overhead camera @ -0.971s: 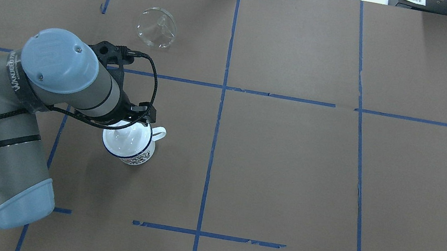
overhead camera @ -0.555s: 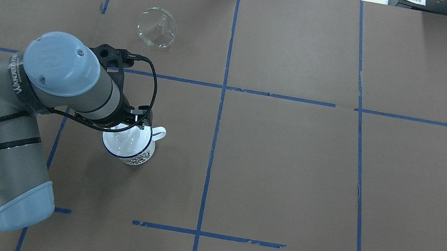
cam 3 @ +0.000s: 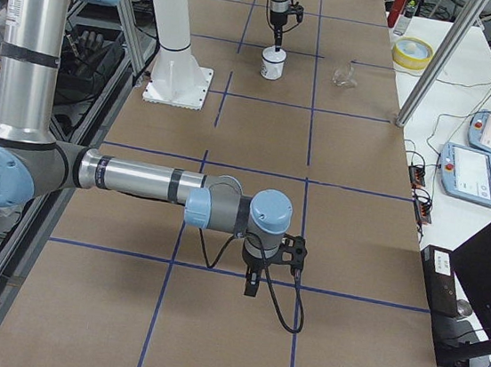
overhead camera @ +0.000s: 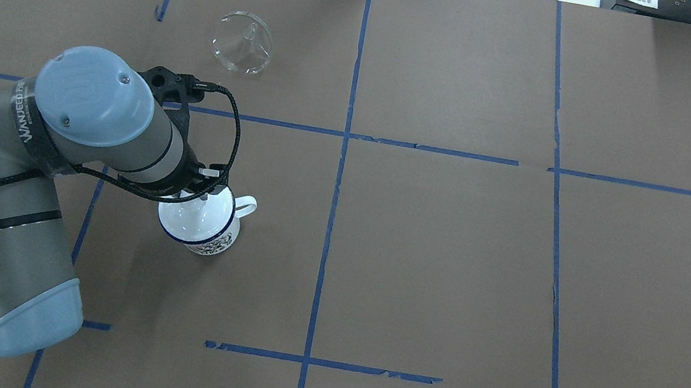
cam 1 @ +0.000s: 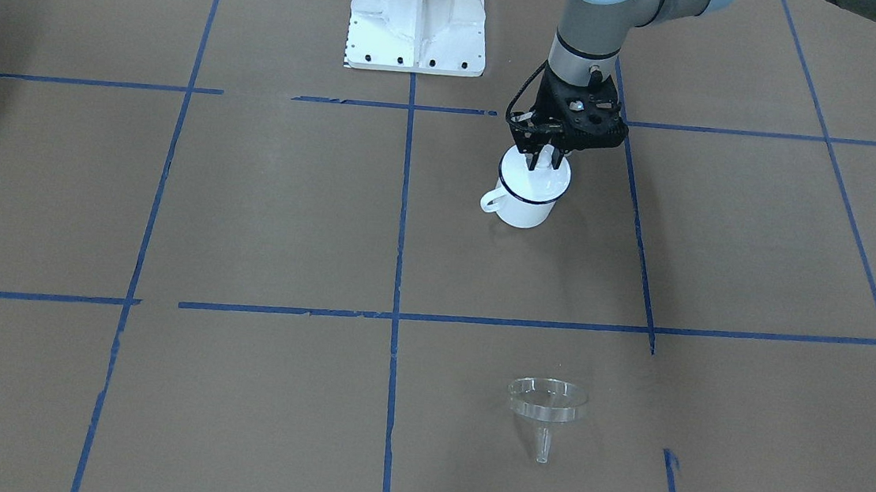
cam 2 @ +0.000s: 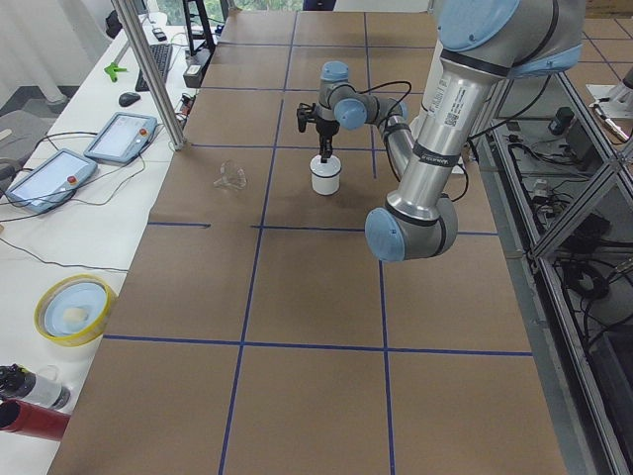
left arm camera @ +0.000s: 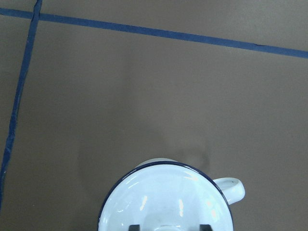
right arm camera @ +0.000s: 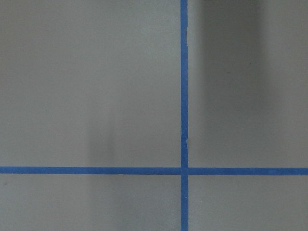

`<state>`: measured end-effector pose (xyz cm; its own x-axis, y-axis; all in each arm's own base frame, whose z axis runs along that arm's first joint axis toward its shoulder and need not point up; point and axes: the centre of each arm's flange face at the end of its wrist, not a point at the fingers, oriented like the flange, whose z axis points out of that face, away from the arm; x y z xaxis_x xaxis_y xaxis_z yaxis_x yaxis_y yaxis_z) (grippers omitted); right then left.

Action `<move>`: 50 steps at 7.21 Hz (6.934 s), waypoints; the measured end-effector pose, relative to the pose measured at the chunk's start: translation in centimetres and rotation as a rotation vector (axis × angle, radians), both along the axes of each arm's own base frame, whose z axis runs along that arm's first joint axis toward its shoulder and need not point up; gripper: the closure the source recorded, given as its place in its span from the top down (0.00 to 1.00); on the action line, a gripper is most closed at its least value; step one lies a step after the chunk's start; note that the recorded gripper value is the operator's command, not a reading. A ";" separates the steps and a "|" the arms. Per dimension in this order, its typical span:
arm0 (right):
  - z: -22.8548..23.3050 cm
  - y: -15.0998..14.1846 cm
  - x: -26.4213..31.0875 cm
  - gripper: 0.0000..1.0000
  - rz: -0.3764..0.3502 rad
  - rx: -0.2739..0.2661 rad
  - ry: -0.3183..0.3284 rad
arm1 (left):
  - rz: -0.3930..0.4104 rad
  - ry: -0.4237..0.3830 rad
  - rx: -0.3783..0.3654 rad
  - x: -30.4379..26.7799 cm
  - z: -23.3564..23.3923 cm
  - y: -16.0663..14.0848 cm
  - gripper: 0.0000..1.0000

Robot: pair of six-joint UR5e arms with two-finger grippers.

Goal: Place funnel on cup
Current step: 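Lift the white lid off the mug with the left gripper, then lower the lid onto the table beside the mug and open the left gripper, then reach the left gripper to the clear glass funnel and grasp its rim, then lift the glass funnel with the left gripper and carry it toward the mug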

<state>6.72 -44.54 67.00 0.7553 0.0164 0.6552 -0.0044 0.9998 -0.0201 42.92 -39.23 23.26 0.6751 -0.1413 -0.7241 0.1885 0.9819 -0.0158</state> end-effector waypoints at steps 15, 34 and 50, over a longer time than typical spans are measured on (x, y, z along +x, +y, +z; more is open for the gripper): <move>0.1 0.0 0.0 1.00 0.000 -0.001 0.000 | 0.108 0.018 0.145 -5.5 16.1 3.1 0.00; 0.0 0.0 0.0 1.00 0.000 -0.001 0.000 | -0.514 0.312 -0.081 -8.6 2.8 -7.2 1.00; 0.0 0.0 0.0 1.00 0.000 0.000 0.000 | -1.143 0.613 -0.405 6.2 8.0 -24.2 0.00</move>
